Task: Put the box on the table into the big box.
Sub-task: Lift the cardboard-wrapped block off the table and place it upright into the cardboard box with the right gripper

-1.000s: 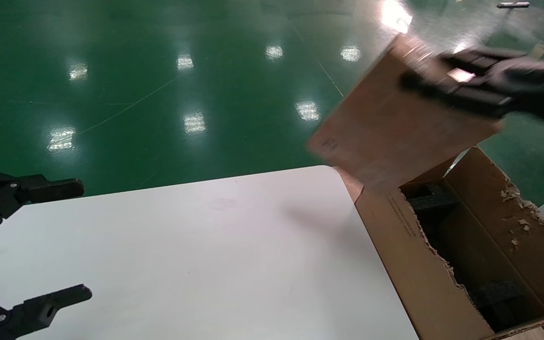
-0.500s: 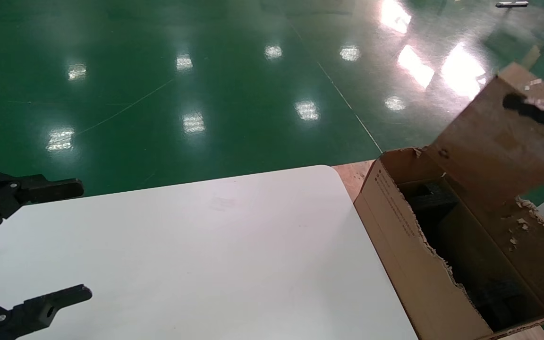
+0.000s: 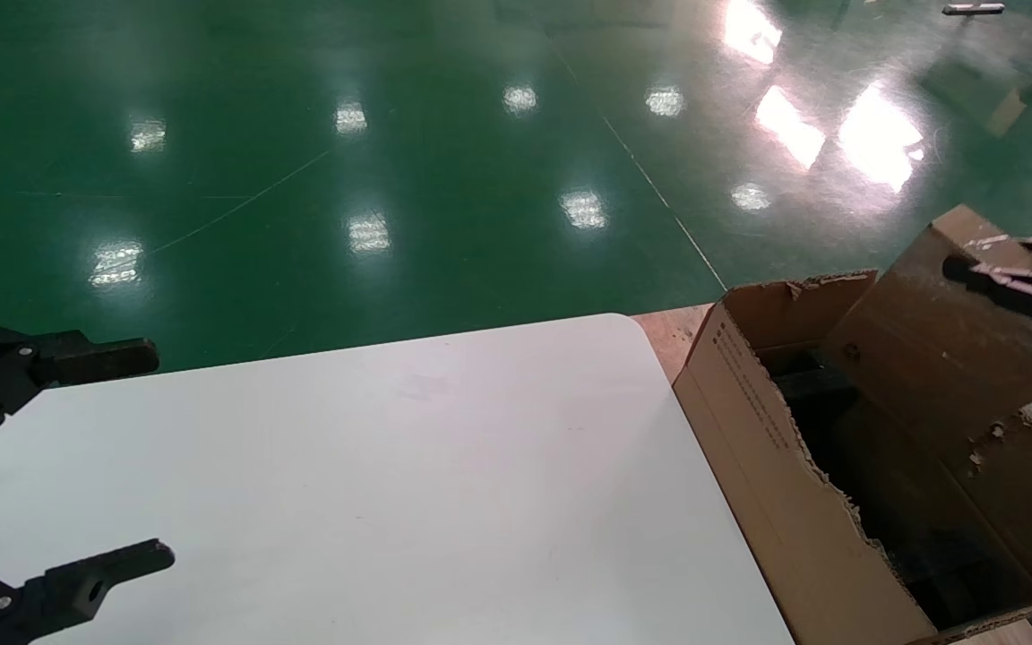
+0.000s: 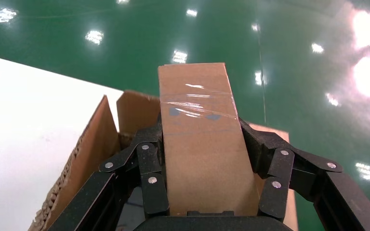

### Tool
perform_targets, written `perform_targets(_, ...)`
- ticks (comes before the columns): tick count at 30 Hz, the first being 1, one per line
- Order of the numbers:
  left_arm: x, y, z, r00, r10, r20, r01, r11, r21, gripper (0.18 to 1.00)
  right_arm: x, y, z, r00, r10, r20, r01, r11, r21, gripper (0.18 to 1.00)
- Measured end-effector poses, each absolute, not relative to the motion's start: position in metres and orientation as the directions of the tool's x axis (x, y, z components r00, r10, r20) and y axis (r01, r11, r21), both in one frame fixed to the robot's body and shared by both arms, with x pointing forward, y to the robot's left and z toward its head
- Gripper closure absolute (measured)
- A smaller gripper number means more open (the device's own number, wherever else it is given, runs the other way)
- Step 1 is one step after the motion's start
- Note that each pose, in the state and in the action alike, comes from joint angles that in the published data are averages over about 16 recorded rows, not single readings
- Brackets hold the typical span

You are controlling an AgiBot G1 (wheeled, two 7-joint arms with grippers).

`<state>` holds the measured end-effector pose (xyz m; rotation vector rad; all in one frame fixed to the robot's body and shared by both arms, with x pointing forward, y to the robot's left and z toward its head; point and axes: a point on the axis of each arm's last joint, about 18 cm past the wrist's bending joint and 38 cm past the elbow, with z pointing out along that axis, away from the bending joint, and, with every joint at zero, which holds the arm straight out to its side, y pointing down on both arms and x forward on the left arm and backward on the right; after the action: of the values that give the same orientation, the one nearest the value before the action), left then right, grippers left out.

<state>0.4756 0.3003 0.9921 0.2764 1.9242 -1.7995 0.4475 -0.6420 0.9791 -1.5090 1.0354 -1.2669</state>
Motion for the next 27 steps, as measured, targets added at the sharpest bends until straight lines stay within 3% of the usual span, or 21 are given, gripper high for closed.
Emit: perform_targets(27, 0.476, 0.300, 0.992, -0.861, -0.179, -0.477, 0.464, 0.111, -0.879, 0.184, 0.440, -0.670, 0.897, -0.083, -0.991, 0.107, -0.172, -0.092, -0.981, 0.690)
